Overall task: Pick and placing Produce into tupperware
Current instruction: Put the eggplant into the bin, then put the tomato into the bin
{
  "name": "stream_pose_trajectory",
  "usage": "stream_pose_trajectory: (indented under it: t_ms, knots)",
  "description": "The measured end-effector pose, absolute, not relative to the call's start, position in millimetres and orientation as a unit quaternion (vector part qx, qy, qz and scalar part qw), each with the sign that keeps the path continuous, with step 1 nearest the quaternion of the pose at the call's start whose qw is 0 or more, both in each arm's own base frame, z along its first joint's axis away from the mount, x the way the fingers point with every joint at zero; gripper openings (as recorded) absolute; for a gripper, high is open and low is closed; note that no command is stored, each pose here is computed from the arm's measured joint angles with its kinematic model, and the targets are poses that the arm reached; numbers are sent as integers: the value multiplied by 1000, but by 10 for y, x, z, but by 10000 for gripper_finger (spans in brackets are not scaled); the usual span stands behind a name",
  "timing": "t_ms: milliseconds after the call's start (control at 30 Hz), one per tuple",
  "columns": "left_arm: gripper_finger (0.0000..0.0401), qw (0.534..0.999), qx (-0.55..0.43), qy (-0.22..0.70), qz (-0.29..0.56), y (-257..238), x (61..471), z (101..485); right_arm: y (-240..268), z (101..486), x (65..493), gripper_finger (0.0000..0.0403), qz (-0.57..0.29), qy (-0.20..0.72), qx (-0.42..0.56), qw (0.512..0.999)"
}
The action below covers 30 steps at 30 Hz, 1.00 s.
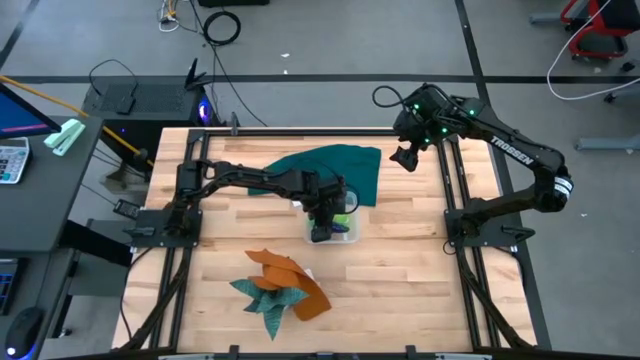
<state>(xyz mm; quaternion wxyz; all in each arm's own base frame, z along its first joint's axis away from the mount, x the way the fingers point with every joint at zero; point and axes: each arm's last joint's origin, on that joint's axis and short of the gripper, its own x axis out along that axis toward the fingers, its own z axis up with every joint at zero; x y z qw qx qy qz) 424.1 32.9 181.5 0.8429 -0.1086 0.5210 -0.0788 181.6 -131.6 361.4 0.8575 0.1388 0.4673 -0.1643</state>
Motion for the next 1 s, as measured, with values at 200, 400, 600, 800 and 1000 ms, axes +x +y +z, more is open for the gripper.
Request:
stream_pose_trajectory:
  t_ms: [200,400,600,800,1000]
  knots:
    - [210,843,-107,521,-82,297,4245,1815,-1316,3614,1816,307,-164,467,139,858]
    - [235,842,-111,523,-76,349,4199,1890,-1315,3613,1815,307,-164,468,139,857]
    - [232,845,-159,510,-25,592,4017,2232,-1316,3613,1814,307,-162,468,136,858]
    - [218,786,-269,544,119,912,3686,2429,-1318,3614,1814,307,-161,469,132,859]
    - [227,661,-382,612,205,1013,3391,2402,-1327,3623,1826,307,-163,462,129,863]
